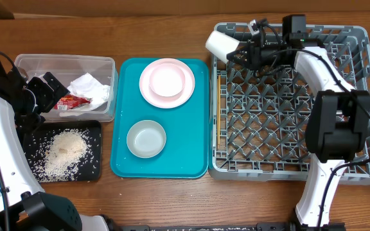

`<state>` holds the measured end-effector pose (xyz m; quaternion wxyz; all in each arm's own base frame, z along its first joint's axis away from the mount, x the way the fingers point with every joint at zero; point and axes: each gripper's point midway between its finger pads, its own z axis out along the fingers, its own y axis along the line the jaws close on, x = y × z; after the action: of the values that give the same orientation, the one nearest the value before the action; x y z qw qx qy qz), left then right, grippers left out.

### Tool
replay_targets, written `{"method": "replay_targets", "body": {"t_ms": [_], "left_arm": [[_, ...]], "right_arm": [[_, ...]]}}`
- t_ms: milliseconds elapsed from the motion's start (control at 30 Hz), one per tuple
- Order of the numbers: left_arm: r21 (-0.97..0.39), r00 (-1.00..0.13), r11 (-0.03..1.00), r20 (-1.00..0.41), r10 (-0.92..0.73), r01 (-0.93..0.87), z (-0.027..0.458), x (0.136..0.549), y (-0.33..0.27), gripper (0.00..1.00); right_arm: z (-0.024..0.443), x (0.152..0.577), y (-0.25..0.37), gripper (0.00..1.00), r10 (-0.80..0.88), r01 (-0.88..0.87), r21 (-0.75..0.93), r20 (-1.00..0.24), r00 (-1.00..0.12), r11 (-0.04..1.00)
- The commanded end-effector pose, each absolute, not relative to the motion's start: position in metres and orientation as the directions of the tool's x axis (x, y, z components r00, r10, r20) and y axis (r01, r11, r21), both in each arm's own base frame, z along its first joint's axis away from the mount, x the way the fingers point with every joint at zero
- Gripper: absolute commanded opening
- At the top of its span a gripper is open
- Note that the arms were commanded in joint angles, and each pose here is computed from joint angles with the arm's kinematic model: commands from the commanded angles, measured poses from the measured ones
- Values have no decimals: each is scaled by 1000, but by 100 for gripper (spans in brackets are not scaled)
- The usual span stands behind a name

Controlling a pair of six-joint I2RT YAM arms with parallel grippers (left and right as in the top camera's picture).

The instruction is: Sort waste into correct bins and load items into the dishwasher

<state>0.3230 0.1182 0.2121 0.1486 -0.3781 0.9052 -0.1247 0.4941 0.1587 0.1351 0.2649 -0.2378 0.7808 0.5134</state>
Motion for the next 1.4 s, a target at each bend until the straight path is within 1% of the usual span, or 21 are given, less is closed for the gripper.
{"method": "replay_targets", "body": {"t_ms": [0,33,133,333,400,500,600,733,833,933,1100,1167,1200,1367], "left_arm": [[-345,-655,678,-202,-729,-649,221,325,122,100],[-345,-655,678,-201,-728,-649,221,325,121,100],[-345,-655,678,-202,-729,-649,221,325,122,100],[-345,-655,678,-202,-729,-649,221,325,122,100],[-345,-655,678,-202,-729,-649,221,325,122,100],[-345,-655,678,-202,-729,-649,221,325,122,100],[-345,-655,678,-201,-728,-649,221,325,121,100],[-345,-655,678,-201,-728,-649,221,325,121,100],[-345,-655,678,-202,-729,-649,221,325,122,100],[-345,-655,678,-202,-729,-649,221,325,122,100],[-345,-655,678,-201,-728,-649,221,325,121,100],[-345,-655,678,-202,-729,-649,221,325,122,100],[-345,-655,678,-202,-729,-649,221,325,122,100],[-345,-655,678,-202,-729,-649,221,325,122,100]], "right_arm": [[112,496,142,17,-103,-568,689,-592,-800,450],[104,494,136,29,-109,-536,688,-562,-820,489],[94,491,130,33,-118,-498,685,-522,-844,531],[92,486,122,33,-116,-455,688,-480,-870,565],[92,485,115,33,-119,-437,665,-467,-876,606],[97,488,100,32,-100,-376,602,-440,-892,705],[118,490,91,32,-76,-348,551,-456,-887,759],[162,489,89,32,-46,-324,476,-508,-860,818],[188,480,100,32,-53,-327,434,-534,-844,839],[202,465,119,32,-64,-316,408,-524,-849,856],[192,443,153,33,-63,-255,400,-436,-898,880],[182,435,162,34,-62,-213,347,-399,-915,913],[177,432,166,36,-60,-191,310,-387,-920,931],[159,426,178,40,-51,-121,164,-378,-924,979]]}}
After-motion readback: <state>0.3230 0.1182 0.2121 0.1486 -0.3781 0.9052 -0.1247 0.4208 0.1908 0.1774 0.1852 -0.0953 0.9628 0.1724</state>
